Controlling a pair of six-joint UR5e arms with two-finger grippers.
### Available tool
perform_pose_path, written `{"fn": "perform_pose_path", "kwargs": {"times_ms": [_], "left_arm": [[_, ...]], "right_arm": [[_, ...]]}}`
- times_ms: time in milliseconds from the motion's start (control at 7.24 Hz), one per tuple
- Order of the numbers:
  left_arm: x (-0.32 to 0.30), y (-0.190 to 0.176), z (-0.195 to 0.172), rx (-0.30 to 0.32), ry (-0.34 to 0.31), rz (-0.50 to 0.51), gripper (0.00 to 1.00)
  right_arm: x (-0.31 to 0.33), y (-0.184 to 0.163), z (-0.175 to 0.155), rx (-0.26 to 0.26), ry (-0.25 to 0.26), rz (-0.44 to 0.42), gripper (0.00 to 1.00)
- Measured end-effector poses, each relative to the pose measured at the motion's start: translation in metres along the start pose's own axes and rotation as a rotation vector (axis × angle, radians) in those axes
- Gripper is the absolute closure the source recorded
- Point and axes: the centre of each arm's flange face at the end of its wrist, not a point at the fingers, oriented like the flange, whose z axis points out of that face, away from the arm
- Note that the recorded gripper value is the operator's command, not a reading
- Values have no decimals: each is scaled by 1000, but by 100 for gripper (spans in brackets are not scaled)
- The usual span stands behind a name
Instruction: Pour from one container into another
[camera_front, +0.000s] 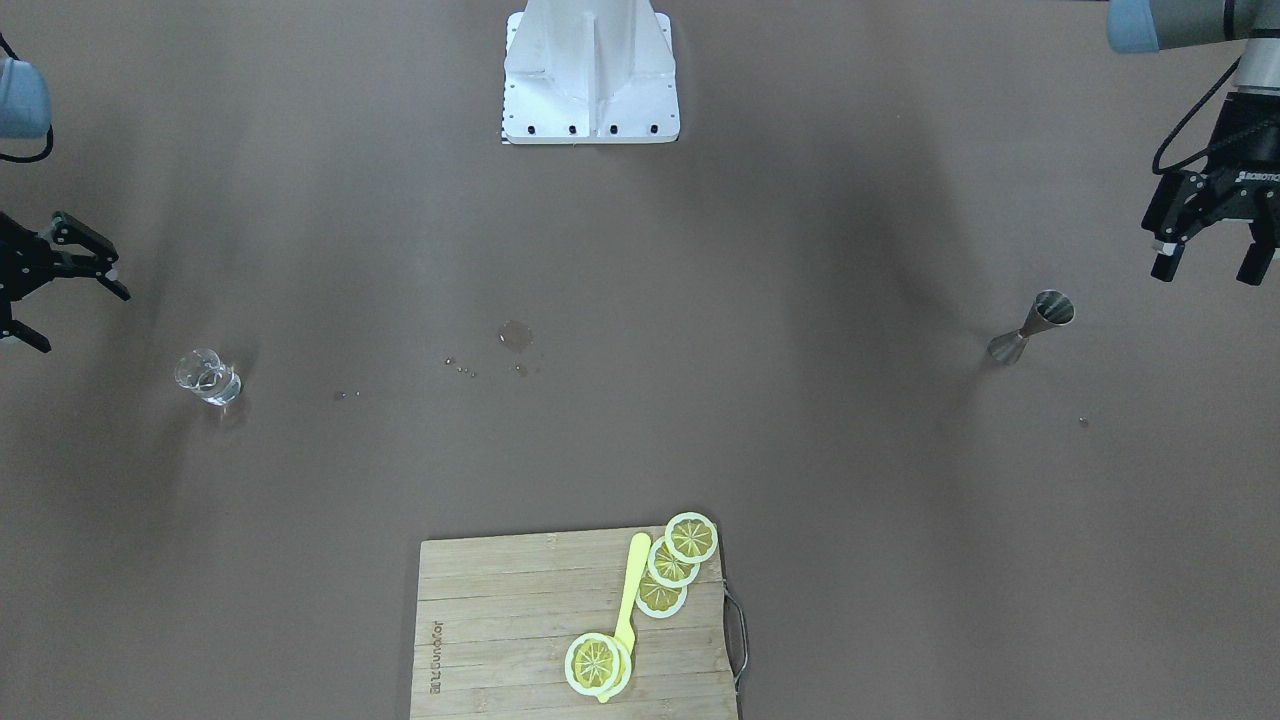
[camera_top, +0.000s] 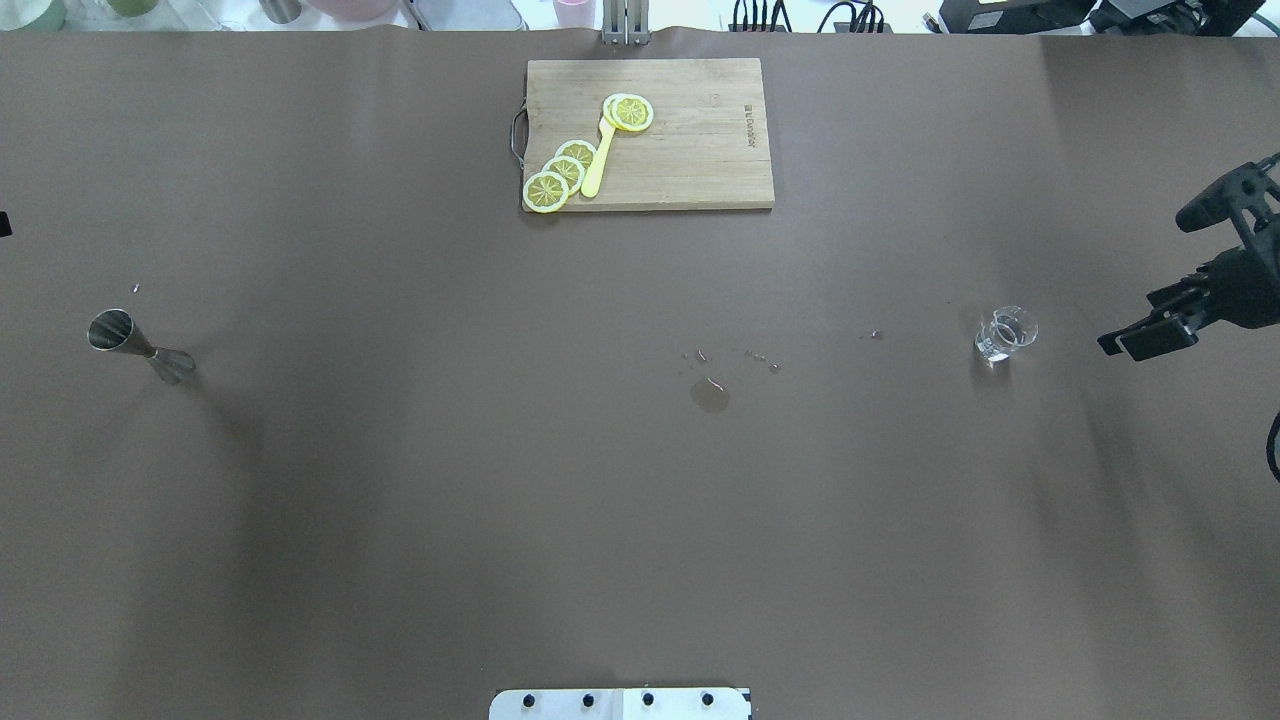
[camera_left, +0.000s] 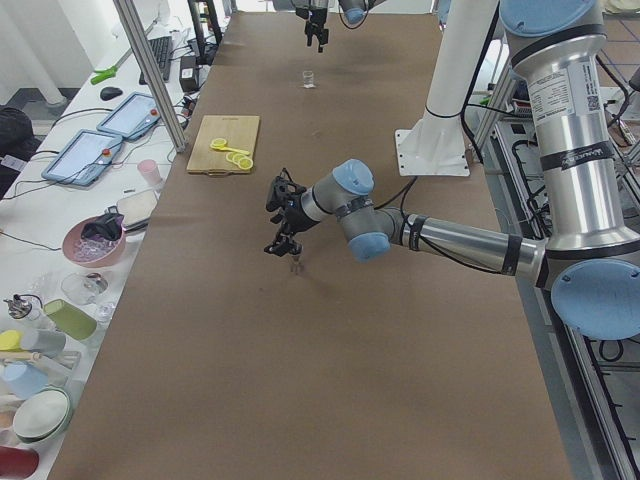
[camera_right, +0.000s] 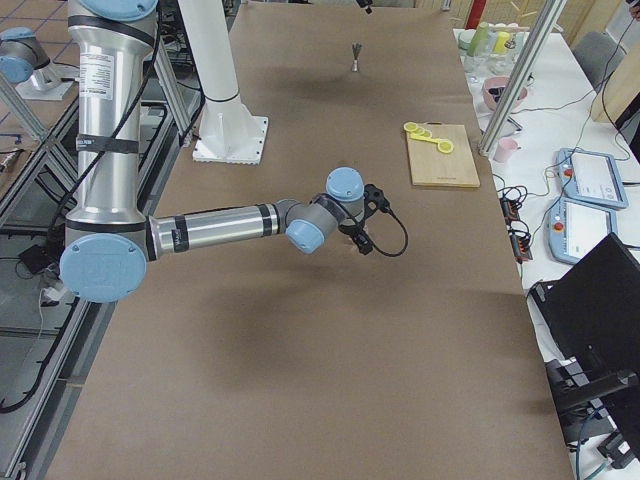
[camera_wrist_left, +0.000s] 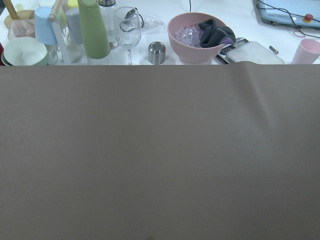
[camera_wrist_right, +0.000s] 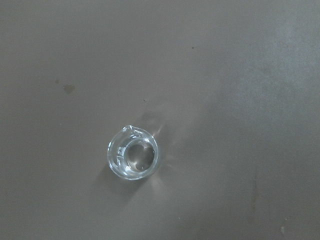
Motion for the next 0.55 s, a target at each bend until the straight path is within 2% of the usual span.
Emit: {"fn": "perform_pose_path", "kwargs": {"times_ms": [276,553], "left_arm": [[18,17,1,107,-8,28,3],[36,46,5,222,-37,47,3]], "right_arm": [[-21,7,17,48,10,36,0],[-29,21,33,94,40,7,0]]}}
